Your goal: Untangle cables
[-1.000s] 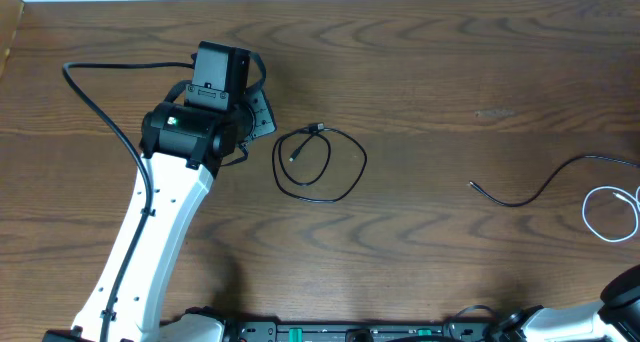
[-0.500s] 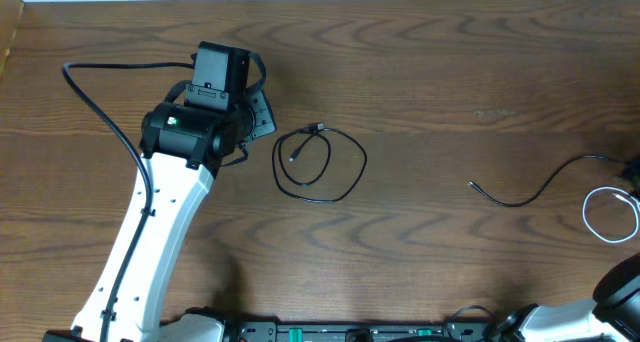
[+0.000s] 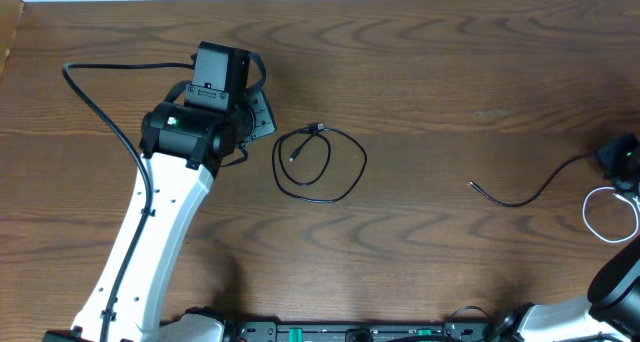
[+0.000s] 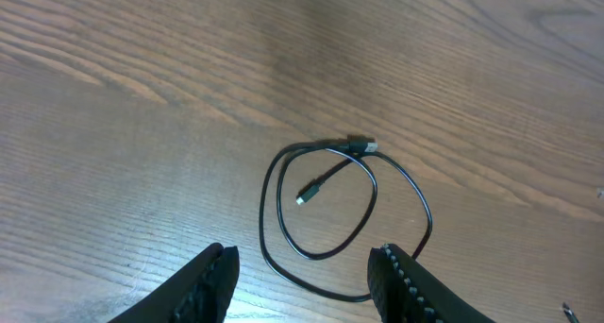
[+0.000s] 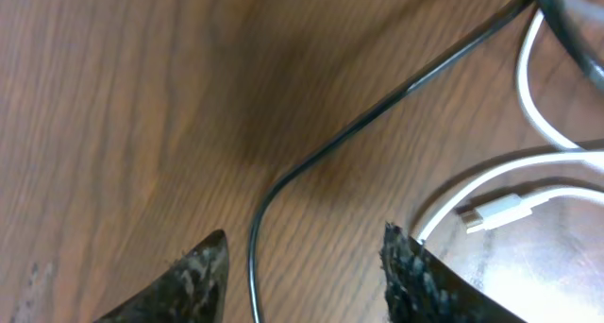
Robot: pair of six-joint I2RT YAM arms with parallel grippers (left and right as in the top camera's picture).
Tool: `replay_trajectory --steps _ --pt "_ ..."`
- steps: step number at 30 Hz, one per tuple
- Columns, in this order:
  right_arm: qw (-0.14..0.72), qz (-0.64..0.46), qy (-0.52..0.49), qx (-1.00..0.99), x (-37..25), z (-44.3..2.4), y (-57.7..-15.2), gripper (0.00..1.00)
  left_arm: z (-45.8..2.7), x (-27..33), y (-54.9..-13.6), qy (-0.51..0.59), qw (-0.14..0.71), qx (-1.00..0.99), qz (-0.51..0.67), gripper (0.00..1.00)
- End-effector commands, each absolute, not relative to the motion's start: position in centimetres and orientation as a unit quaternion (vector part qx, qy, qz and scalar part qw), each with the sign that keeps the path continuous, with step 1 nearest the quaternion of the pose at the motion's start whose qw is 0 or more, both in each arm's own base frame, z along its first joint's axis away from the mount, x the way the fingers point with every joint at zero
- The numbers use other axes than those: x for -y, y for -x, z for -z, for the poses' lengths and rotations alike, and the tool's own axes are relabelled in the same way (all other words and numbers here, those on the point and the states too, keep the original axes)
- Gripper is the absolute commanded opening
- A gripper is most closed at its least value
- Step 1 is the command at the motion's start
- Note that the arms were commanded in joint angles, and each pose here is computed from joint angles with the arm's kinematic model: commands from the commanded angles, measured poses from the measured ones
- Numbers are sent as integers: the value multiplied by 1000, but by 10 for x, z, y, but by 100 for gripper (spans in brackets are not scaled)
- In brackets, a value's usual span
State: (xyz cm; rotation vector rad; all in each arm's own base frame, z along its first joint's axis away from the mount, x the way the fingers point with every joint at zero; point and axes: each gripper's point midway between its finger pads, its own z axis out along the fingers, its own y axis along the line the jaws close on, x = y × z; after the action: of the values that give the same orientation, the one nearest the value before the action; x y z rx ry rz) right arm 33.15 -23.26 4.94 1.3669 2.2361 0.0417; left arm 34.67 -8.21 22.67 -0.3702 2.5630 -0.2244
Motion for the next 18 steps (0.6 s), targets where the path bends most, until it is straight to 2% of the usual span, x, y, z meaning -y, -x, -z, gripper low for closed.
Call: replay_trajectory --steps 1,18 --pt "259 -22 -539 -801 229 -35 -328 53 -222 79 -346 132 263 -953 72 50" --pt "359 -9 -506 -784 229 -40 -360 53 -222 79 -346 132 263 -953 72 50"
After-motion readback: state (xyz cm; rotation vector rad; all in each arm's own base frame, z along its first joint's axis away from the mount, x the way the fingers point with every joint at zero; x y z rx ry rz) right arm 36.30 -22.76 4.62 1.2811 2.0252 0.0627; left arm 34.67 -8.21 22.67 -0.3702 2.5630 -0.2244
